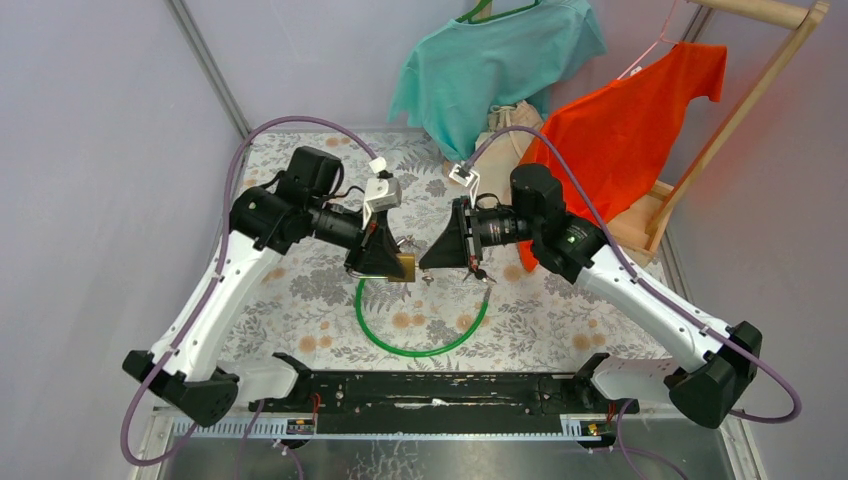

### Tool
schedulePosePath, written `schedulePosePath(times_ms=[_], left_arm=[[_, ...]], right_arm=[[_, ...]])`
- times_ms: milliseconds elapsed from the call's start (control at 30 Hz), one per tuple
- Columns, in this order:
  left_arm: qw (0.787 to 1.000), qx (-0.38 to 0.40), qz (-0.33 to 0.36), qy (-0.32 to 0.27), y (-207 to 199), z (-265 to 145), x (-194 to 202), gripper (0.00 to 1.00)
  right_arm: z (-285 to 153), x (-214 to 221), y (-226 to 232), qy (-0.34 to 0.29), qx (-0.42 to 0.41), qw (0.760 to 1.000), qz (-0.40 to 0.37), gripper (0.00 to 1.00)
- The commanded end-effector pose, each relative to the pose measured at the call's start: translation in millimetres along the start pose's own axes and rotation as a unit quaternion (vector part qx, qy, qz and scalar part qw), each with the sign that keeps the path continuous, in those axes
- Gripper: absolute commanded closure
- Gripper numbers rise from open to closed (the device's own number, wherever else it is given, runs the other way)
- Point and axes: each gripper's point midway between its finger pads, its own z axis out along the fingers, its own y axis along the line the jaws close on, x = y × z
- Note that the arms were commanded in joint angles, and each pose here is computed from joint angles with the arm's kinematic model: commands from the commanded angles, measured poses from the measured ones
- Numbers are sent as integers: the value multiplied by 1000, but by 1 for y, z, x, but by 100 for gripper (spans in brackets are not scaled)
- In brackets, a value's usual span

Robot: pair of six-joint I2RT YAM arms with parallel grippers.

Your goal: Unlock with the key

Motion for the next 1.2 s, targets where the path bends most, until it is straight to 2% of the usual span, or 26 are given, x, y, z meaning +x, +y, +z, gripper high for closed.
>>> schedulePosePath(times_ms=[0,133,333,500,633,667,700,733,800,867,933,1033,1167], left_arm=[[981,-112,152,-34,24,-20,-37,100],[971,-147,185,-30,30,-27,-36,100],[971,-144,188,-22,29,-25,-28,100],[963,-154,218,-21,30,-27,-26,100],[967,-150,204,-23,28,-26,-26,100],[972,-143,184,-27,26,-24,-26,100],[977,-134,166,-30,23,-22,-25,100],[981,-122,150,-33,20,-19,-24,100],[989,-98,109,-38,15,-13,-20,100],[994,-77,67,-40,12,-8,-17,100],[997,-60,28,-42,9,-4,-17,100],[998,-13,-23,-49,-3,2,-18,100],[996,25,-71,-51,-8,6,-22,100]], right_arm=[[3,-2,26,-7,-64,996,60,100],[2,-6,34,-14,-84,993,81,100],[4,-9,35,-10,-88,990,111,100],[5,-8,35,0,-80,987,141,100],[2,-8,36,4,-70,988,136,100],[1,-8,33,6,-56,990,126,87],[-1,-10,32,3,-44,994,101,67],[-3,-12,29,-3,-29,997,69,51],[-9,-18,23,-28,5,1000,13,25],[-16,-22,23,-55,17,997,-52,12],[-23,-26,20,-82,35,989,-120,1],[-35,-33,15,-115,66,965,-225,1],[-33,-29,13,-96,88,923,-362,1]])
